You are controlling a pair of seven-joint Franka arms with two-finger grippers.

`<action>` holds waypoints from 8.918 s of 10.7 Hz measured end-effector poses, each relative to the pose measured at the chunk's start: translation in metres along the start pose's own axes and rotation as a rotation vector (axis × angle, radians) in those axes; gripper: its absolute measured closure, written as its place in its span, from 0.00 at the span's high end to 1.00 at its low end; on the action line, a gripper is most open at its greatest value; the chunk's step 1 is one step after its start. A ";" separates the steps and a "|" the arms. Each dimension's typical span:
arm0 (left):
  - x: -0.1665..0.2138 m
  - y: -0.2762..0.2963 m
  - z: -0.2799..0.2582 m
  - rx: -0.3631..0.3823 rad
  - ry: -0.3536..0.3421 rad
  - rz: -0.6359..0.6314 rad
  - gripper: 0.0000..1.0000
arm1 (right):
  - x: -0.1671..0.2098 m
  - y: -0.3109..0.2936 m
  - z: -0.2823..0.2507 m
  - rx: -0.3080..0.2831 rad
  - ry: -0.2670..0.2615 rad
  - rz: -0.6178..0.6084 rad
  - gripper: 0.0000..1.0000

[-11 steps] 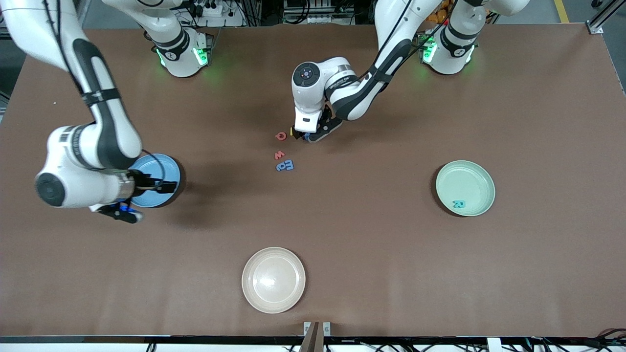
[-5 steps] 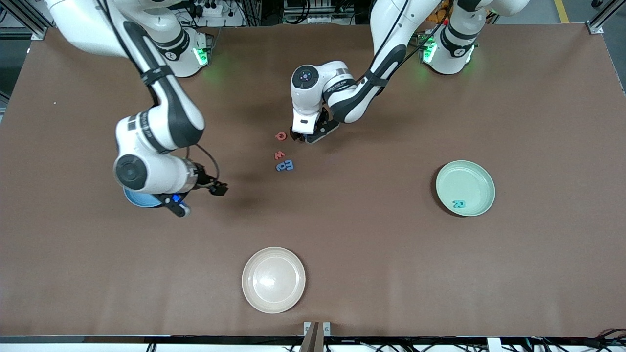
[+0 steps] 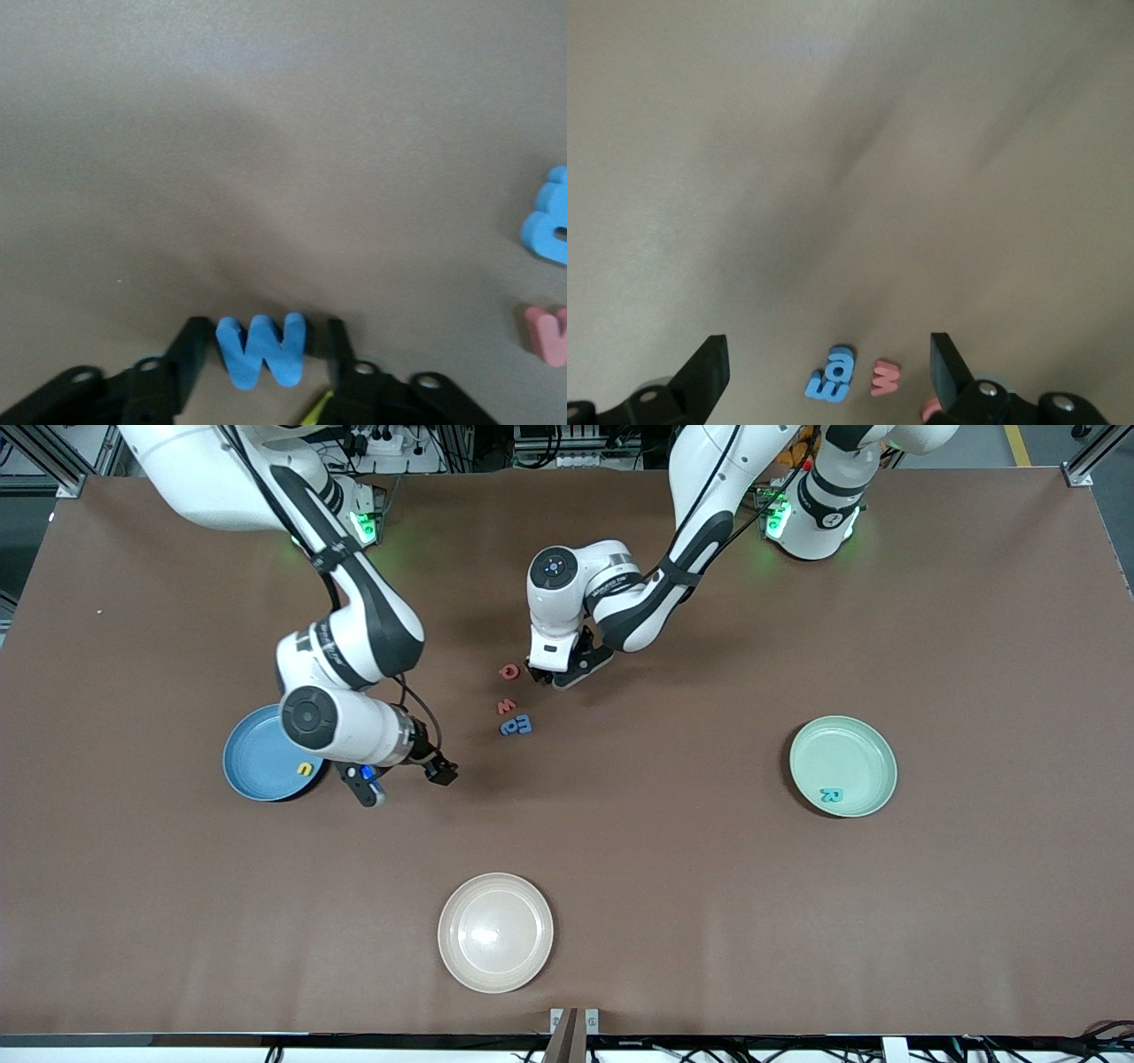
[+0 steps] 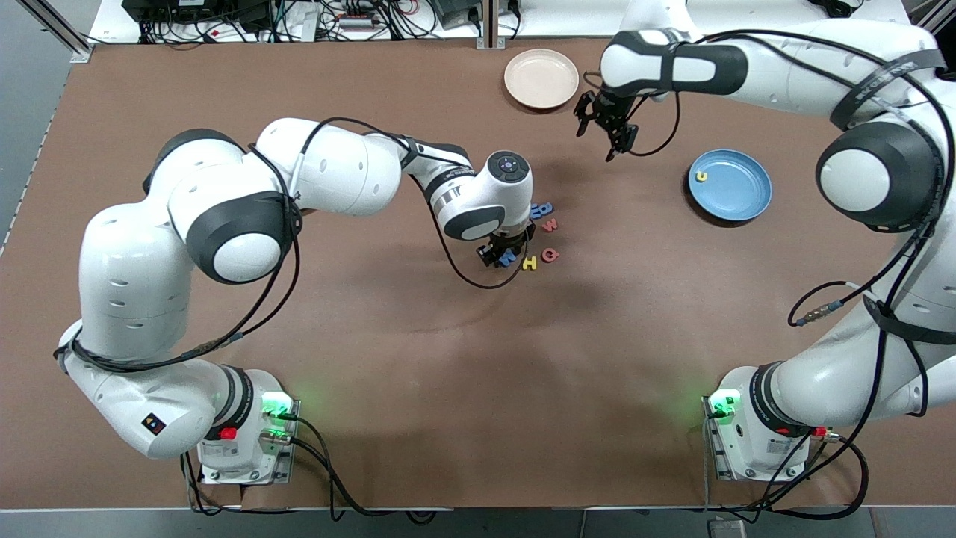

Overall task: Sort upper and lower case letters into plates
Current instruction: 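Carry the blue W to the green plate and release it with the left gripper, then grasp the blue lowercase a with the right gripper, then carry the a to the blue plate while the left gripper reaches the letters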

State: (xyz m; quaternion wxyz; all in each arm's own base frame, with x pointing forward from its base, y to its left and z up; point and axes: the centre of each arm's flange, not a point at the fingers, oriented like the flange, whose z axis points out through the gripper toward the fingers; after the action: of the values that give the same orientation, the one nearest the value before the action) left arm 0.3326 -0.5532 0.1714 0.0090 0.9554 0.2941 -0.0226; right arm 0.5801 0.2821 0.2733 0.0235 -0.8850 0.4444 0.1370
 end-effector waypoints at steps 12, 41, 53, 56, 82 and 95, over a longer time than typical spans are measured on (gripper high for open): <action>0.294 -0.052 -0.135 0.052 0.150 0.314 0.42 | -0.052 -0.024 0.089 0.025 -0.008 0.081 1.00; 0.409 -0.156 -0.209 0.051 0.072 0.880 1.00 | -0.102 -0.018 0.141 0.029 0.014 0.071 0.89; 0.403 -0.151 -0.210 0.050 0.074 0.891 1.00 | -0.105 -0.017 0.139 0.023 0.029 0.054 0.70; 0.403 -0.151 -0.210 0.050 0.074 0.892 1.00 | -0.106 -0.016 0.139 0.024 0.033 0.050 0.70; 0.338 -0.100 -0.222 -0.030 0.060 0.800 1.00 | -0.079 -0.008 0.099 -0.061 0.075 -0.015 0.30; 0.039 0.032 -0.121 -0.064 0.006 0.462 1.00 | 0.254 0.144 -0.070 -0.206 -0.023 -0.550 0.30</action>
State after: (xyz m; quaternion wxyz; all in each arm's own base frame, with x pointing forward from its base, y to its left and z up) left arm 0.3869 -0.5539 0.2902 0.0436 0.9967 0.0680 -0.0079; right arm 0.6252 -0.0143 0.2852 -0.0251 -0.9683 0.1714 0.1800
